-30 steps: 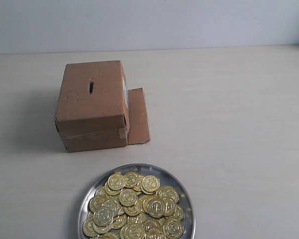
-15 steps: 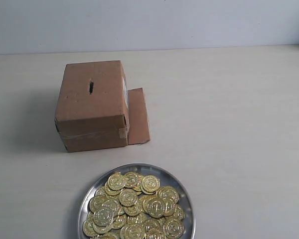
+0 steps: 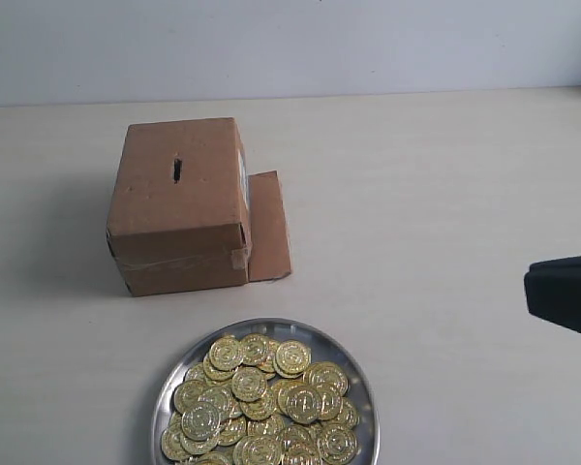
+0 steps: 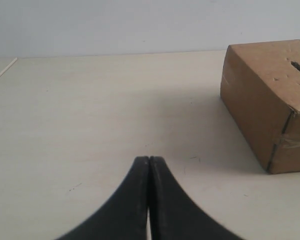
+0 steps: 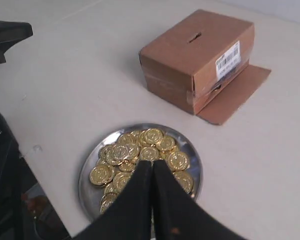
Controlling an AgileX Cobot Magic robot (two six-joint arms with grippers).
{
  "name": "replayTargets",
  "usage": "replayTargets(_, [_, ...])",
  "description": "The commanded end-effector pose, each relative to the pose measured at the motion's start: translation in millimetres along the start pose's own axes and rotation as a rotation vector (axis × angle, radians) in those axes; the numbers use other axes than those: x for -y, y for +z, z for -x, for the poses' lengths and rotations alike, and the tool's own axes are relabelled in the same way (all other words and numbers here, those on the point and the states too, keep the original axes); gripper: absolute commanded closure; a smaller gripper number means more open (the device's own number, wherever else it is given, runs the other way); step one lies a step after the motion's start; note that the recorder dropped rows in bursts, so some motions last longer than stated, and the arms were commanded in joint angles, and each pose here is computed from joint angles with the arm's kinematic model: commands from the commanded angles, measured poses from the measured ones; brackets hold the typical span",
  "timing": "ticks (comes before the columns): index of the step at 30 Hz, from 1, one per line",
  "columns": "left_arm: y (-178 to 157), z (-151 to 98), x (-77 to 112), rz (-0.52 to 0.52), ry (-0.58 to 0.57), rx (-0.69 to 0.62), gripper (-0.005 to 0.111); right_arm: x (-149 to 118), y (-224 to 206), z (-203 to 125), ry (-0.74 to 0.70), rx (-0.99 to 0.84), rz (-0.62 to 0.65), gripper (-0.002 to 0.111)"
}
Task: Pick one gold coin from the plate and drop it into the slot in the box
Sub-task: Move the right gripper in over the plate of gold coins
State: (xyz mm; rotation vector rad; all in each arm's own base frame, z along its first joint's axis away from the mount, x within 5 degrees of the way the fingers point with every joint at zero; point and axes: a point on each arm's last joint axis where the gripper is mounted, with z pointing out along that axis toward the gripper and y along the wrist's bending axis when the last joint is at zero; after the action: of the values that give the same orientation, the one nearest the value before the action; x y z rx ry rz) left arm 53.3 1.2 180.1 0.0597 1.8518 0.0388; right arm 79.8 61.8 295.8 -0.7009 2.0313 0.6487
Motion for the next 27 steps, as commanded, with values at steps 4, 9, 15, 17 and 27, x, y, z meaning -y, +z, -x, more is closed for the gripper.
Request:
replayTargets(4, [-0.4,0.8,0.2,-0.005,0.006,0.012,0.107,20.0,24.1,12.6,0.137,-0.112,0.09,0.108])
replayTargets(9, [-0.4,0.8,0.2,-0.005,0.006,0.012,0.107,23.5,37.9,30.3,0.331,-0.027,0.233,0.108])
replayTargets(15, [-0.4,0.8,0.2,-0.005,0.006,0.012,0.107,30.2,44.1,34.6,0.393,0.008,0.228,0.108])
replayTargets(17, [-0.4,0.8,0.2,-0.005,0.006,0.012,0.107,31.6,45.8,34.1,0.399,-0.001,0.228,0.108])
replayTargets(27, [-0.4,0.8,0.2,-0.005,0.006,0.012,0.107,32.2,46.9,33.0,0.372,-0.01,0.231,0.108])
